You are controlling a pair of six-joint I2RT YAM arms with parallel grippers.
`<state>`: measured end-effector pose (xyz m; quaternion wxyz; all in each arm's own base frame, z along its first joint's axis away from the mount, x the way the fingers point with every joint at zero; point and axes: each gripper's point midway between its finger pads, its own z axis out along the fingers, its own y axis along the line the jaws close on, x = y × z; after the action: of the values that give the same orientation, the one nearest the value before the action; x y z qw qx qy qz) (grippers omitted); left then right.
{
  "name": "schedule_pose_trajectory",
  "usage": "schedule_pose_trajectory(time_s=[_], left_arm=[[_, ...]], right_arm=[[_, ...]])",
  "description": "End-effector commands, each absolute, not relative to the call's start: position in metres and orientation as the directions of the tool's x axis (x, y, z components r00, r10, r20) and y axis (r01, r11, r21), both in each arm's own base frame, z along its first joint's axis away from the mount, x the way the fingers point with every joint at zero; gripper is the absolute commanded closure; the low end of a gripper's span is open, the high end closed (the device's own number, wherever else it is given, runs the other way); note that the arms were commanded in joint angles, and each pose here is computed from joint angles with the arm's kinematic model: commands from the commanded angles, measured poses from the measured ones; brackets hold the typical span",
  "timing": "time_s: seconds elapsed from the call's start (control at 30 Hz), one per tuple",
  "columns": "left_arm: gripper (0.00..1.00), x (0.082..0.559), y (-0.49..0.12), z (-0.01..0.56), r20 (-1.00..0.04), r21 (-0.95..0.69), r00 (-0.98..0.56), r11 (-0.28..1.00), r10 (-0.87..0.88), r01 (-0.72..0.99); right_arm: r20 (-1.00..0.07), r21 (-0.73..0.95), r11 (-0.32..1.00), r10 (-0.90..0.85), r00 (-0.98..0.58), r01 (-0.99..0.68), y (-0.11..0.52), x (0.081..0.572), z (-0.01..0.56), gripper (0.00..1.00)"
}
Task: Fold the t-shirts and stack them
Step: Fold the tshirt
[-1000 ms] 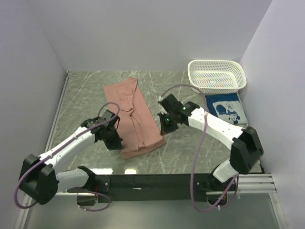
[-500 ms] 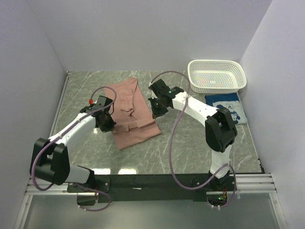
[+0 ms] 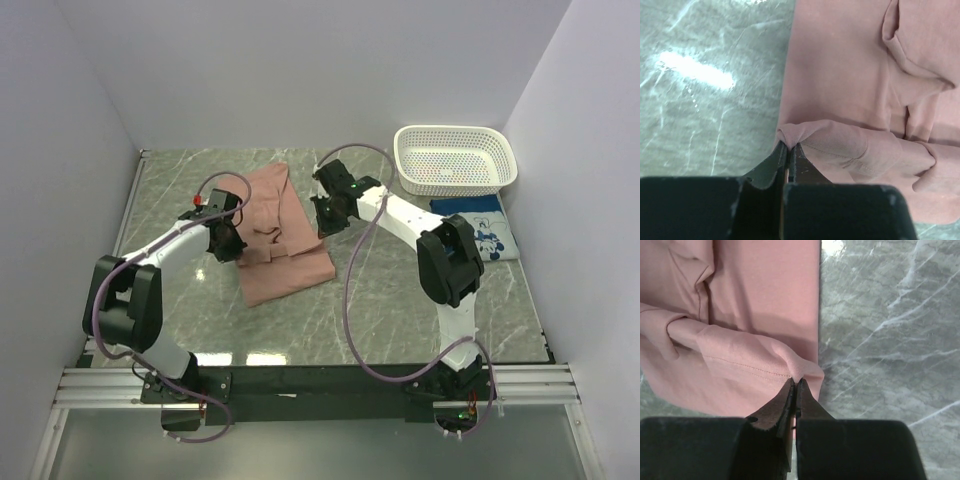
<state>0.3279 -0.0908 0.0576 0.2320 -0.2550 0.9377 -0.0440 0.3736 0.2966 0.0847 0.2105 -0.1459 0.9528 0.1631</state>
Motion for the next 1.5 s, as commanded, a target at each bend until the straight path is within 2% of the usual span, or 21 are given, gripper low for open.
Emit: schedule_pose_trajectory(time_s=[0.0, 0.1, 0.2, 0.3, 0.37, 0.4, 0.43, 0.53, 0.6, 0.67, 0.7, 0.73, 0.77, 0.83, 0.93, 1.2, 1.4, 1.47], left_arm=[[0.98, 0.352, -0.09, 0.067, -0.469, -0.229, -0.721, 0.858, -0.511, -0.46], [0.96, 0.352, -0.085, 0.057, -0.462, -0.201, -0.714, 0.846, -0.526, -0.493], [0.89, 0.351, -0.086, 0.052, -0.455, -0.208, -0.706, 0.836, -0.543, -0.508], [0.78, 0.351, -0.088, 0.053, -0.45, -0.218, -0.704, 0.832, -0.55, -0.511], [0.65, 0.352, -0.088, 0.06, -0.458, -0.231, -0.696, 0.83, -0.553, -0.508], [0.58, 0.352, -0.089, 0.064, -0.461, -0.238, -0.695, 0.831, -0.552, -0.502], [0.45, 0.35, -0.09, 0.067, -0.46, -0.243, -0.697, 0.833, -0.55, -0.497], [0.36, 0.345, -0.091, 0.086, -0.468, -0.279, -0.681, 0.826, -0.563, -0.49], [0.36, 0.34, -0.092, 0.102, -0.485, -0.307, -0.662, 0.821, -0.571, -0.482], [0.41, 0.332, -0.094, 0.117, -0.503, -0.331, -0.647, 0.819, -0.574, -0.469], [0.44, 0.326, -0.102, 0.118, -0.501, -0.338, -0.656, 0.826, -0.564, -0.452], [0.54, 0.321, -0.108, 0.119, -0.501, -0.342, -0.663, 0.831, -0.556, -0.439], [0.59, 0.317, -0.114, 0.124, -0.509, -0.359, -0.663, 0.835, -0.55, -0.417], [0.69, 0.303, -0.135, 0.114, -0.485, -0.371, -0.704, 0.851, -0.519, -0.372], [0.75, 0.285, -0.159, 0.088, -0.438, -0.366, -0.761, 0.868, -0.48, -0.336], [0.79, 0.246, -0.172, 0.018, -0.268, -0.328, -0.845, 0.868, -0.463, -0.372], [0.78, 0.233, -0.166, 0.004, -0.243, -0.299, -0.856, 0.875, -0.456, -0.381], [0.78, 0.23, -0.163, 0.003, -0.241, -0.285, -0.859, 0.879, -0.452, -0.383]], right_arm=[[-0.502, 0.257, 0.901, -0.186, -0.844, -0.351, 0.302, 0.396, 0.087, 1.0], [-0.501, 0.257, 0.902, -0.184, -0.846, -0.348, 0.304, 0.399, 0.075, 0.99], [-0.509, 0.251, 0.905, -0.179, -0.842, -0.344, 0.305, 0.404, 0.072, 0.97], [-0.509, 0.247, 0.91, -0.17, -0.844, -0.332, 0.304, 0.407, 0.07, 0.86], [-0.511, 0.257, 0.906, -0.168, -0.843, -0.336, 0.305, 0.405, 0.073, 0.77], [-0.522, 0.265, 0.903, -0.161, -0.838, -0.339, 0.307, 0.406, 0.077, 0.69], [-0.54, 0.275, 0.897, -0.153, -0.827, -0.345, 0.308, 0.407, 0.088, 0.66], [-0.588, 0.294, 0.891, -0.116, -0.801, -0.345, 0.31, 0.406, 0.111, 0.57], [-0.617, 0.305, 0.884, -0.1, -0.78, -0.354, 0.312, 0.402, 0.121, 0.55], [-0.649, 0.302, 0.88, -0.092, -0.755, -0.367, 0.31, 0.395, 0.131, 0.54], [-0.681, 0.305, 0.869, -0.087, -0.727, -0.39, 0.318, 0.393, 0.139, 0.54], [-0.698, 0.312, 0.858, -0.084, -0.711, -0.408, 0.321, 0.388, 0.147, 0.55], [-0.693, 0.312, 0.851, -0.1, -0.714, -0.422, 0.323, 0.38, 0.141, 0.55], [-0.706, 0.323, 0.819, -0.125, -0.697, -0.475, 0.339, 0.367, 0.143, 0.61], [-0.685, 0.33, 0.791, -0.175, -0.707, -0.516, 0.359, 0.348, 0.125, 0.69], [-0.62, 0.372, 0.771, -0.209, -0.757, -0.517, 0.4, 0.336, 0.076, 0.76], [-0.585, 0.364, 0.779, -0.236, -0.776, -0.511, 0.412, 0.349, 0.042, 0.76], [-0.602, 0.351, 0.783, -0.23, -0.764, -0.513, 0.415, 0.363, 0.045, 0.76]])
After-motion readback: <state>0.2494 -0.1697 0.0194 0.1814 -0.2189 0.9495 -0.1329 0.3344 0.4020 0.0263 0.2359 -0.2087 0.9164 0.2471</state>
